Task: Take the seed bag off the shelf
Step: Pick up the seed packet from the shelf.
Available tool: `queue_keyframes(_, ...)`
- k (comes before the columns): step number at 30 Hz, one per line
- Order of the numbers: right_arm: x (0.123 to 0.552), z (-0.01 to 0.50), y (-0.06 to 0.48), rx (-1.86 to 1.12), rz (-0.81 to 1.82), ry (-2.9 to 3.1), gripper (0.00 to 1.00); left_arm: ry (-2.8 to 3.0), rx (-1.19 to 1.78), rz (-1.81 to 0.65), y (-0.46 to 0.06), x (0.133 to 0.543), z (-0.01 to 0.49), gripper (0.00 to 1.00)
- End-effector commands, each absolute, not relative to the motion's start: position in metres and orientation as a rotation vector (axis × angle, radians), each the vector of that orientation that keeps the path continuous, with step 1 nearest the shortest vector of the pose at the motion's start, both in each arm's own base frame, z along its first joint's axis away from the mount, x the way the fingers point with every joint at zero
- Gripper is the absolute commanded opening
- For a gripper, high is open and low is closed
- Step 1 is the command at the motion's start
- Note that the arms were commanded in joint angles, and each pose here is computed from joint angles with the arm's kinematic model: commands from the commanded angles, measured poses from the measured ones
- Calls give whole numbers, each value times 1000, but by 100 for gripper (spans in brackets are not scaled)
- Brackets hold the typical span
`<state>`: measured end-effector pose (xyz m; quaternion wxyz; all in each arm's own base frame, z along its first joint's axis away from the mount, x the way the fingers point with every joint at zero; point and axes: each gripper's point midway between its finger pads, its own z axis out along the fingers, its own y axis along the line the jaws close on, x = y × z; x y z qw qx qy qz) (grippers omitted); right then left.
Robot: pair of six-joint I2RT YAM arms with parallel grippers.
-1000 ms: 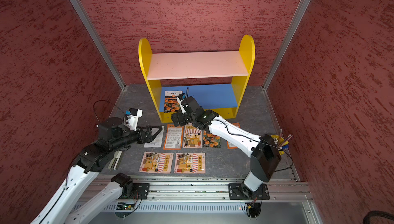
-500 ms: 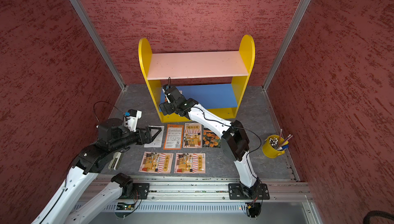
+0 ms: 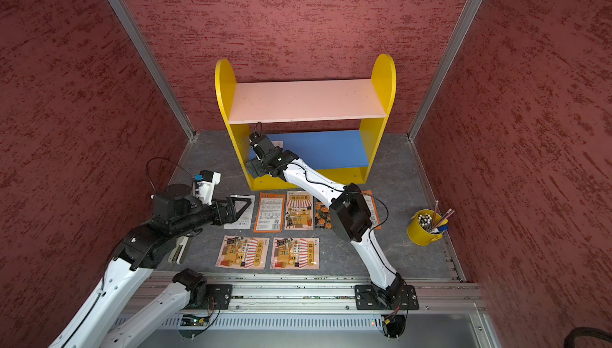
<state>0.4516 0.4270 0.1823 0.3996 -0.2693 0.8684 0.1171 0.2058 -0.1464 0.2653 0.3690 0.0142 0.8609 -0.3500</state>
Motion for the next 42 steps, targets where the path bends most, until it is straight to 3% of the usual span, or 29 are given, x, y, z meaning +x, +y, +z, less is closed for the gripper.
queue_keyframes(1,457,175,411,-669,239,2222,98,2210,38,-901,-147,204,261,100)
queue_keyframes(16,438,177,361,-609,264,2243,98,2207,43,-938,-155,211,255,100)
queue_keyframes(30,413,258,357,-539,472,2088,98,2204,48,-927,-154,212,253,100)
queue_keyframes(35,393,273,330,-303,616,2095,98,2203,54,-937,-157,215,251,100)
queue_keyframes(42,374,248,300,198,910,2092,96,2198,54,-953,-160,217,249,100)
